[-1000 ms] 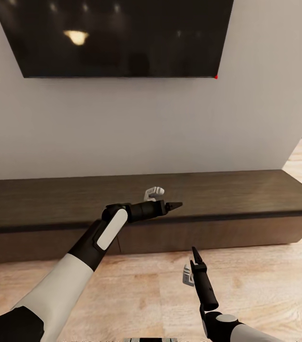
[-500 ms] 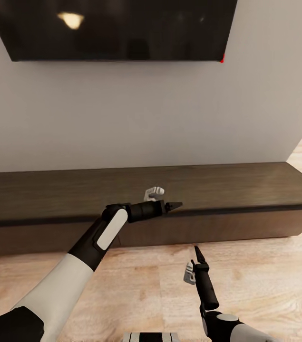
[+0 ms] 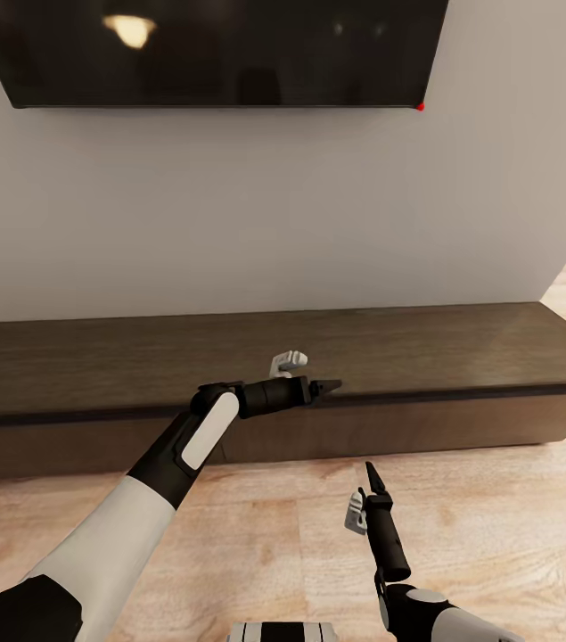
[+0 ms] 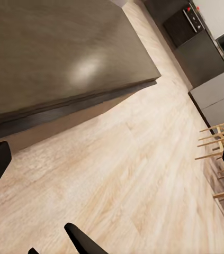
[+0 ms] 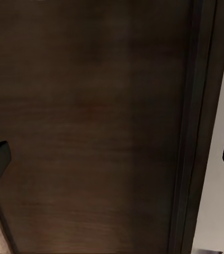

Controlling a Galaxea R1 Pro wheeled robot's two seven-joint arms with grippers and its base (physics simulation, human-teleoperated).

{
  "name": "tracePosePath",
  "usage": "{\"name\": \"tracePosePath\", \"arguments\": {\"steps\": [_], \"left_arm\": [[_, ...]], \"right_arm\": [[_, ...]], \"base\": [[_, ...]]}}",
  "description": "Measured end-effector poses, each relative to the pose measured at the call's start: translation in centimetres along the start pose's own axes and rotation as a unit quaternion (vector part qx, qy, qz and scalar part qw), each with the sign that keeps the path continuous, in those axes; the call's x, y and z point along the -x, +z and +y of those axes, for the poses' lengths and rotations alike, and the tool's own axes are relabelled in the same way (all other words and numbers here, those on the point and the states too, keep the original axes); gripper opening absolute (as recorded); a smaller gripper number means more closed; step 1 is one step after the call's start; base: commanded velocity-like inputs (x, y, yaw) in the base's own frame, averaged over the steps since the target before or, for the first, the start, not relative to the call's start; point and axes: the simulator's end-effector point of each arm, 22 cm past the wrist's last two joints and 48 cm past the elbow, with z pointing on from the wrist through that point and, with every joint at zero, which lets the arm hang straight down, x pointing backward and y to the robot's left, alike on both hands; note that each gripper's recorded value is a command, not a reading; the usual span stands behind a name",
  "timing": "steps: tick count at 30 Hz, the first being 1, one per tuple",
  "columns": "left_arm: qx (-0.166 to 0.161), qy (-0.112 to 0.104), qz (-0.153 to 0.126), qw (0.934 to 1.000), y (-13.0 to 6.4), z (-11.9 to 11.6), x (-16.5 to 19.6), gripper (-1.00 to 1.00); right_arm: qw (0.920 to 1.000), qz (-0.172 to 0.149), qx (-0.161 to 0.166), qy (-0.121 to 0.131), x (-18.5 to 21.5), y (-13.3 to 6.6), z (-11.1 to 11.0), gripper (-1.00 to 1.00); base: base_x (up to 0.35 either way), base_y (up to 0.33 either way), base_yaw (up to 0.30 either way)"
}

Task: Place each of the two pumpkins and all three candles from the living room inside a cabinet in the living room (use any cabinet), then make sure every cabinet is closed, and position the cauldron so it is next to a table in the living room.

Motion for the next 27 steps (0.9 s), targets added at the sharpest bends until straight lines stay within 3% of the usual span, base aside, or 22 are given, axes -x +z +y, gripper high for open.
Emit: {"name": "tracePosePath", "arguments": {"steps": [16,27], "left_arm": [[-0.010,0.000,0.000,1.0000,0.01,-0.40,-0.03,1.00],[-0.010,0.001,-0.001,0.9999,-0.01,-0.49,0.05,1.00]], "right_arm": [[1.0000,0.003,0.000,-0.002,0.19,0.01,-0.01,1.00],[1.0000,0.007,0.001,-0.001,-0.14,0.08,-0.02,1.00]], "base": [[0.153,0.000,0.000],[0.017,0.000,0.000]]}}
